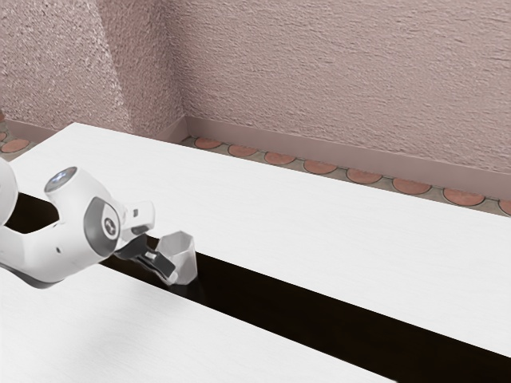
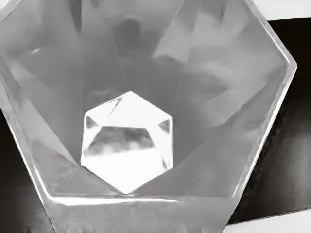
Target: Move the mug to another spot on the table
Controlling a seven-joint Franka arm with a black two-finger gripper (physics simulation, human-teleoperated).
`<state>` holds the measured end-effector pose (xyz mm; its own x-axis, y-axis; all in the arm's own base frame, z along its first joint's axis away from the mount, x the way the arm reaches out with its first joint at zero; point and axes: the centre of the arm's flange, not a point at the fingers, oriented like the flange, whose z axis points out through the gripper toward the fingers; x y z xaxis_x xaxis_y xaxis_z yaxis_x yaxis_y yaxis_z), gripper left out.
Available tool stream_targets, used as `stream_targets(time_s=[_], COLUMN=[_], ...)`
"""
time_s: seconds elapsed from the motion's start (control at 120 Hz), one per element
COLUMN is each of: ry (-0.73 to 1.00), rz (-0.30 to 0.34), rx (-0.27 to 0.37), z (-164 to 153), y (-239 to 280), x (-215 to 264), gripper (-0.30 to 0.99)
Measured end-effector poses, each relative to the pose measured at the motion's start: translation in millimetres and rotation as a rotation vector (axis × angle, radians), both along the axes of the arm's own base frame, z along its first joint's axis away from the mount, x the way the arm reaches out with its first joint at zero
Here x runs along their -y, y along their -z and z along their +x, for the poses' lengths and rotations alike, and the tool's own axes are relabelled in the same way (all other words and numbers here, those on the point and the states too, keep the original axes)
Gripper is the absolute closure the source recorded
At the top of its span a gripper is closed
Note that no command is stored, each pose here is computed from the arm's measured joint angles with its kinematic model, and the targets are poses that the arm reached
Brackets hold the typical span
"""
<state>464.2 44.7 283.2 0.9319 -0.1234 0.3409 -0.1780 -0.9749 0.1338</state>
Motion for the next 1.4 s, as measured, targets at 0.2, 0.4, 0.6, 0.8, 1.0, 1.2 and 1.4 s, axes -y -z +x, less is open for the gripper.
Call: stream_targets(time_s=[0.2,0.4,0.6,0.8,1.0,1.2,1.4], ry=[-0.001,-0.003,0.117,0.29,0.324,0.197,0.079], rz=[-0.053,-0.076,0.052,0.261,0.428,0.491,0.448], rx=[0.062,0.187,0.303,0.285,0.169,0.01,-0.028], z=[4.0,22.6,68.2,116.9,143.4,156.5,149.8], y=[-25.3,-78.5,-145.9,-219.5,-296.5,-311.9,-331.2], x=[-1.9,-23.4,-22.6,3.7,52.6,63.9,54.2], gripper=[0.0,0.0,0.0,0.0,0.0,0.0,0.0])
